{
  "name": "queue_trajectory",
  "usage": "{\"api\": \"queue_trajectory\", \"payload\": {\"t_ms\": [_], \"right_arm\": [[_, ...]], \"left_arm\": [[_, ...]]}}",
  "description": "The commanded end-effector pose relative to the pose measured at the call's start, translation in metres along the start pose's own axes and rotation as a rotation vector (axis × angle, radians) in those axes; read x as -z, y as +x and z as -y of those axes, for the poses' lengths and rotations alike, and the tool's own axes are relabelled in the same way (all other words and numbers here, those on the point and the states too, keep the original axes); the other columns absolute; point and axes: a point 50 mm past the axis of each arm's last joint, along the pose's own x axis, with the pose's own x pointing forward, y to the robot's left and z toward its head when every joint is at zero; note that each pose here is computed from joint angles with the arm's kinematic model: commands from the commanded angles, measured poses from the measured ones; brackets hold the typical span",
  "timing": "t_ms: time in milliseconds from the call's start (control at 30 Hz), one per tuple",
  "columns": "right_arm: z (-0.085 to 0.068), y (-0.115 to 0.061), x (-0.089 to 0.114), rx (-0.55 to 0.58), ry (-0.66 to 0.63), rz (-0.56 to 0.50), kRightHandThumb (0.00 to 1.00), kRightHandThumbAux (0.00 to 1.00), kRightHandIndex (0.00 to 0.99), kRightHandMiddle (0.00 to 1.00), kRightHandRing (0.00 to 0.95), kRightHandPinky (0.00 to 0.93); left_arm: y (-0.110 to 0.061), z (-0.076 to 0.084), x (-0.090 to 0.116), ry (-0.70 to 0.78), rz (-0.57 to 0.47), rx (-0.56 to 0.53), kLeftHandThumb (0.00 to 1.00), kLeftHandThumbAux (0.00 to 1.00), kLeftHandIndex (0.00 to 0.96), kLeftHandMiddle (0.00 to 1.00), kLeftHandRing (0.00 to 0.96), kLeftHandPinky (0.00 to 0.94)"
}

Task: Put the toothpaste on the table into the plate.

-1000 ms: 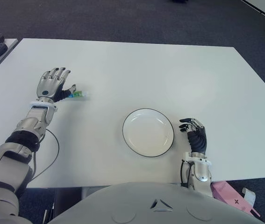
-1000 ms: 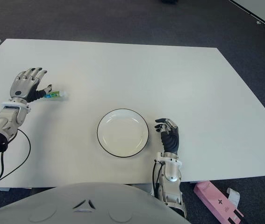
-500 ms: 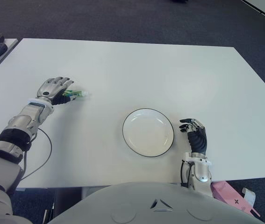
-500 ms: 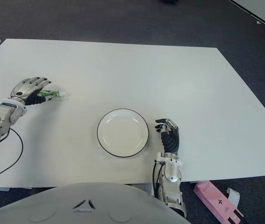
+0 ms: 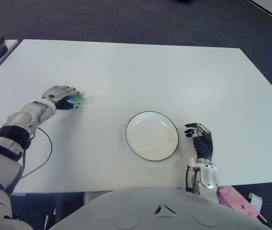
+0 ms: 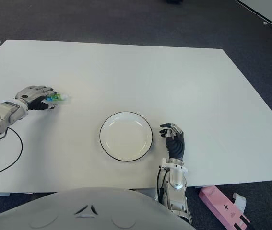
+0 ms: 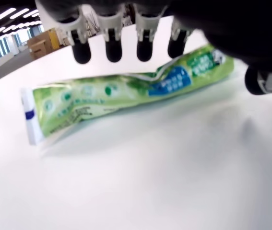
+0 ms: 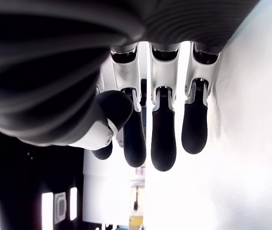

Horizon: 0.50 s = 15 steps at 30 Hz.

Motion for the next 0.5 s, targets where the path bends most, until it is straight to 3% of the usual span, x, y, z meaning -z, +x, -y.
{"api": "queue_trajectory", "payload": {"t_ms": [33, 500], "right_arm": [[0.0, -0.003, 0.002, 0.009, -0.008, -0.011, 0.839, 0.685, 0.443, 0.462, 0.519, 0.511], [0.0, -0.006, 0.001, 0.015, 0.006, -0.029, 0.838, 0.686, 0.438, 0.463, 0.521, 0.512]], "left_arm": [[0.002, 0.007, -0.004, 0.056, 0.044, 0.093, 0.428, 0.186, 0.0, 0.0, 0.0, 0.0], [0.014, 0.021, -0.022, 0.162, 0.112, 0.178, 0.425, 0.224, 0.0, 0.0, 0.0, 0.017]]}}
